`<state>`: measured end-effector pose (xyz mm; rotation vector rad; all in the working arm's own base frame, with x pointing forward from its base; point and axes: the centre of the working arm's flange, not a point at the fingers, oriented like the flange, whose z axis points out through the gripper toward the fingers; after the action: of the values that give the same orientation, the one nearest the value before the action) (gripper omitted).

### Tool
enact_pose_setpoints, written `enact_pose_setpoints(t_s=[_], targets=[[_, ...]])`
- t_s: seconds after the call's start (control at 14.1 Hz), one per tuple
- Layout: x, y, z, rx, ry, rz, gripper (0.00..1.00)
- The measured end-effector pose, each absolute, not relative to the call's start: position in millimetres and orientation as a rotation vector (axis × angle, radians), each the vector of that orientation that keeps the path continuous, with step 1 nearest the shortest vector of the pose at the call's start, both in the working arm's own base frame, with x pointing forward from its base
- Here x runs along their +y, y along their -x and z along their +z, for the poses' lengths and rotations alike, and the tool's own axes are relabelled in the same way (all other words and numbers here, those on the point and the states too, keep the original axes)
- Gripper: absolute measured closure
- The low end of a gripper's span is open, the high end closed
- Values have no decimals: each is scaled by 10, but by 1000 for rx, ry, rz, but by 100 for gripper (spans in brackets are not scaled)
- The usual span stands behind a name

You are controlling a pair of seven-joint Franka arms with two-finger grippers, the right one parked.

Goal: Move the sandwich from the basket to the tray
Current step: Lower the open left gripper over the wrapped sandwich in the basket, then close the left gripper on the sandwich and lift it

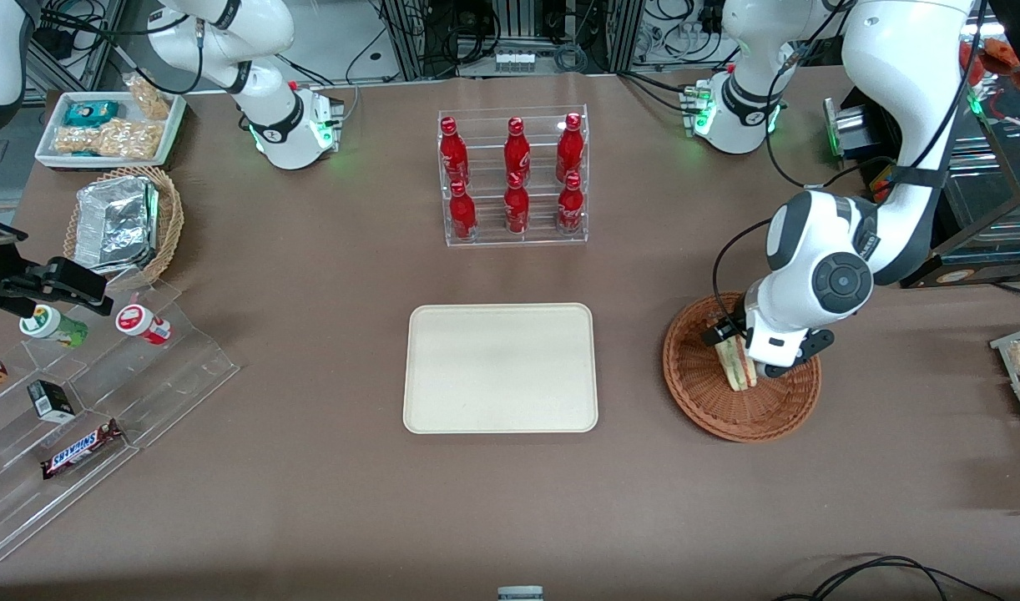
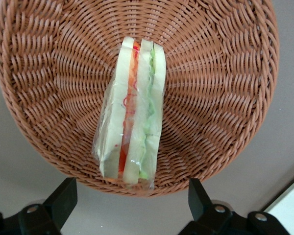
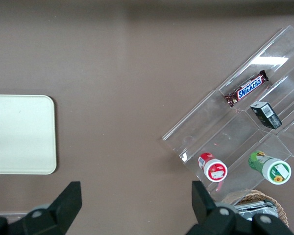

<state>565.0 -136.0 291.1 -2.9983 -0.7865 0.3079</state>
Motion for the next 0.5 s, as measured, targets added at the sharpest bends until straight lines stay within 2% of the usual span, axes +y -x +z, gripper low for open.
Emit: enact_pose_setpoints(t_s=[0.21, 0.28, 0.5], targets=[[-1339, -5663, 2749, -745, 2978, 290, 0], [-1328, -5668, 2695, -743, 2969, 288, 7], [-1305, -5696, 2669, -784, 2954, 282, 41]])
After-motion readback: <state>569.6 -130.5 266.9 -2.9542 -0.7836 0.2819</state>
